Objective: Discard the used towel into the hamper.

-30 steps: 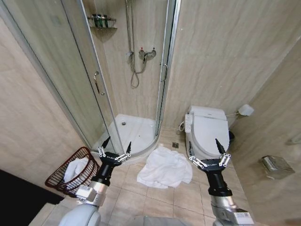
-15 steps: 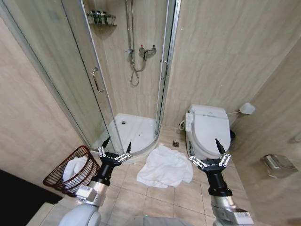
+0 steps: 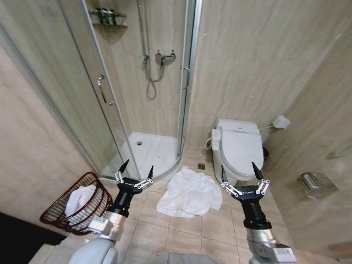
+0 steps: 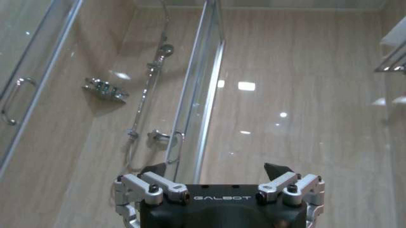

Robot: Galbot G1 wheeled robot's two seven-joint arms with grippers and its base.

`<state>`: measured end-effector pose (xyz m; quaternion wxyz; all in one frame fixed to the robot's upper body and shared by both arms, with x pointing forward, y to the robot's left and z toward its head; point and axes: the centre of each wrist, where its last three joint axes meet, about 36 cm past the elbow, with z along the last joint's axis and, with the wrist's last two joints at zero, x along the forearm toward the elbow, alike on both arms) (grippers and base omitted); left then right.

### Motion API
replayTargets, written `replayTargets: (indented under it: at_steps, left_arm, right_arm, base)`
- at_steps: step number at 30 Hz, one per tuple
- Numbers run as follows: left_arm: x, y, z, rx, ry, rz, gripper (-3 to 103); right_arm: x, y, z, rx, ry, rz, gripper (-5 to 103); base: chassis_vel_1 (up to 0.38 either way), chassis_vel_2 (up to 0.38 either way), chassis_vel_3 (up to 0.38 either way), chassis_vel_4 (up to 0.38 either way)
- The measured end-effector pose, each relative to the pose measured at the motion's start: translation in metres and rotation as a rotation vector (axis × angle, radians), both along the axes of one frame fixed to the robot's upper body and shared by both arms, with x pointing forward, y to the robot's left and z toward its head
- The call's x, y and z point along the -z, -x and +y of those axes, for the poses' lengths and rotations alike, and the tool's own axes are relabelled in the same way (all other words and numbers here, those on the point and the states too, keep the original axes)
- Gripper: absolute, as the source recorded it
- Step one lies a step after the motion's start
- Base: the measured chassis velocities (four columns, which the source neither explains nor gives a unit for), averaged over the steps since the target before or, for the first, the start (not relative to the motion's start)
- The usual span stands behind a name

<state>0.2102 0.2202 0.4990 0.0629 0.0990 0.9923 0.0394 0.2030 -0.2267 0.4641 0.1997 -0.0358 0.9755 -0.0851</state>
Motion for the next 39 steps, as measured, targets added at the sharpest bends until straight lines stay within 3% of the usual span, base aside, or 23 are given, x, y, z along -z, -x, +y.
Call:
replayTargets:
  at_steps: [39]
  left_arm:
    - [0.0000, 0.0000, 0.0000, 0.000, 0.000, 0.000, 100]
  right_arm:
    - [0.0000, 0.0000, 0.0000, 0.000, 0.000, 0.000, 100]
  base:
    - [-0.009, -0.011, -0.009, -0.009]
